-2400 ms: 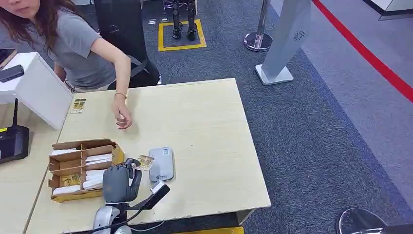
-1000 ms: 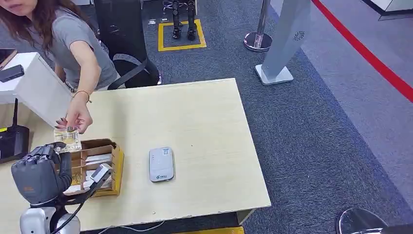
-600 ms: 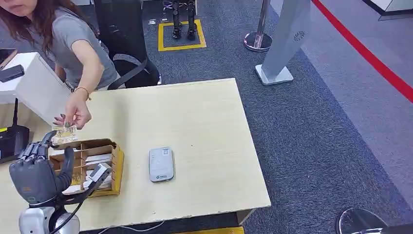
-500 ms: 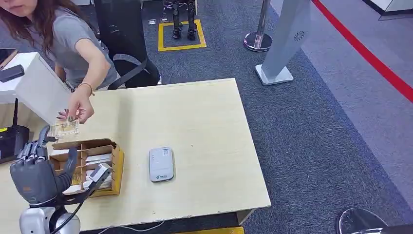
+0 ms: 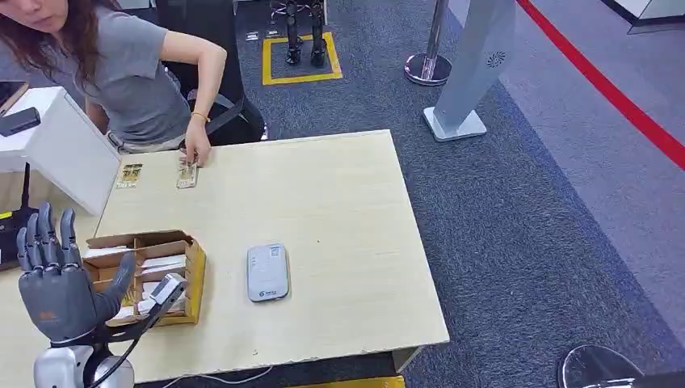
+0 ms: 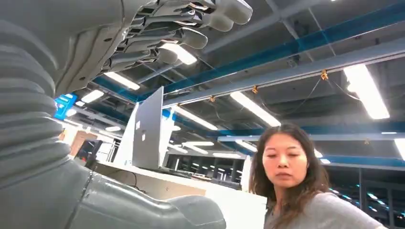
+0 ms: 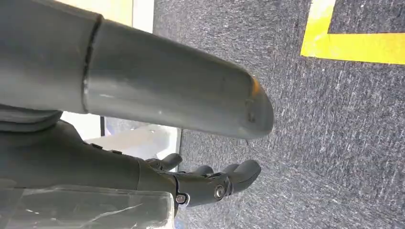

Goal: Pass the card to the sensor for recognition and then transmit it.

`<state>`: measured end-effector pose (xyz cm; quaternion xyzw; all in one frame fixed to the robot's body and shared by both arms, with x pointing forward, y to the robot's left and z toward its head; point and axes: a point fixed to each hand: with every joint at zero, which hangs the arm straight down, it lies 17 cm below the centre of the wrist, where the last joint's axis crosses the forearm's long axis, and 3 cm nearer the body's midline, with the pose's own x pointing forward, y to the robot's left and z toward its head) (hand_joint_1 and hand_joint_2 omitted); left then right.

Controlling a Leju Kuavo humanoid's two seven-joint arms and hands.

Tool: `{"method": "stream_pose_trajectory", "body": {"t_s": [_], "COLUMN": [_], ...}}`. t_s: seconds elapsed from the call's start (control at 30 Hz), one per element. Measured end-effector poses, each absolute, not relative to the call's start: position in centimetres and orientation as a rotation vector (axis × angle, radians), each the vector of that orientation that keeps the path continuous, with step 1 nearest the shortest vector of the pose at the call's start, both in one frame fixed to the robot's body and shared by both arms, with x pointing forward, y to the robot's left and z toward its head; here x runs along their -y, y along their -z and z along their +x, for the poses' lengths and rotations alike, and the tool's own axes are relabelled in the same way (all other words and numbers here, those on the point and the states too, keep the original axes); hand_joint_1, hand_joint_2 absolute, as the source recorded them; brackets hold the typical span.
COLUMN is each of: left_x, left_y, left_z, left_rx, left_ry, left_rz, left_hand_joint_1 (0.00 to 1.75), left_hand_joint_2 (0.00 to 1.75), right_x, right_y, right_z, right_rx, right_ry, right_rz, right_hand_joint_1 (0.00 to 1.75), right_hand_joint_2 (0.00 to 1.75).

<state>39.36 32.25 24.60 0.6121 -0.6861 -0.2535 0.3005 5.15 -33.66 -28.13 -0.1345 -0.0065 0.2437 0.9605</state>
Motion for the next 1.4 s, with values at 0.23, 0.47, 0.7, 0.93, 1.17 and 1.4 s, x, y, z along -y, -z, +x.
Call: {"method": "stream_pose_trajectory", "body": {"t_s": [0.23,0.47,0.7,0.93,1.17,1.4], "left_x": [-32.1,-30.7,-27.9,-28.9,-30.5,-31.2], "left_y": [-23.6,-20.8,-17.6,-15.3,-16.7,-17.6], "left_z": [38.9,37.5,36.8,34.2,32.3,31.7], "left_rx": [1.778,1.700,1.648,1.532,1.545,1.557], "left_ry": [0.694,0.738,0.782,0.856,0.916,0.945], "left_rz": [1.624,1.584,1.495,1.540,1.599,1.633], "left_hand_joint_1": [0.00,0.00,0.00,0.00,0.00,0.00], "left_hand_joint_2": [1.75,1.75,1.75,1.75,1.75,1.75], "right_x": [33.6,33.4,33.2,33.1,32.8,32.6], "right_y": [28.1,28.2,28.2,28.2,28.3,28.3], "right_z": [5.0,4.7,4.5,3.9,3.6,3.6], "right_rx": [0.008,-0.002,-0.003,-0.020,-0.024,-0.023], "right_ry": [-0.484,-0.469,-0.455,-0.430,-0.414,-0.408], "right_rz": [-0.273,-0.274,-0.273,-0.270,-0.264,-0.265], "right_hand_joint_1": [0.00,0.00,0.00,0.00,0.00,0.00], "right_hand_joint_2": [0.00,0.00,0.00,0.00,0.00,0.00]}}
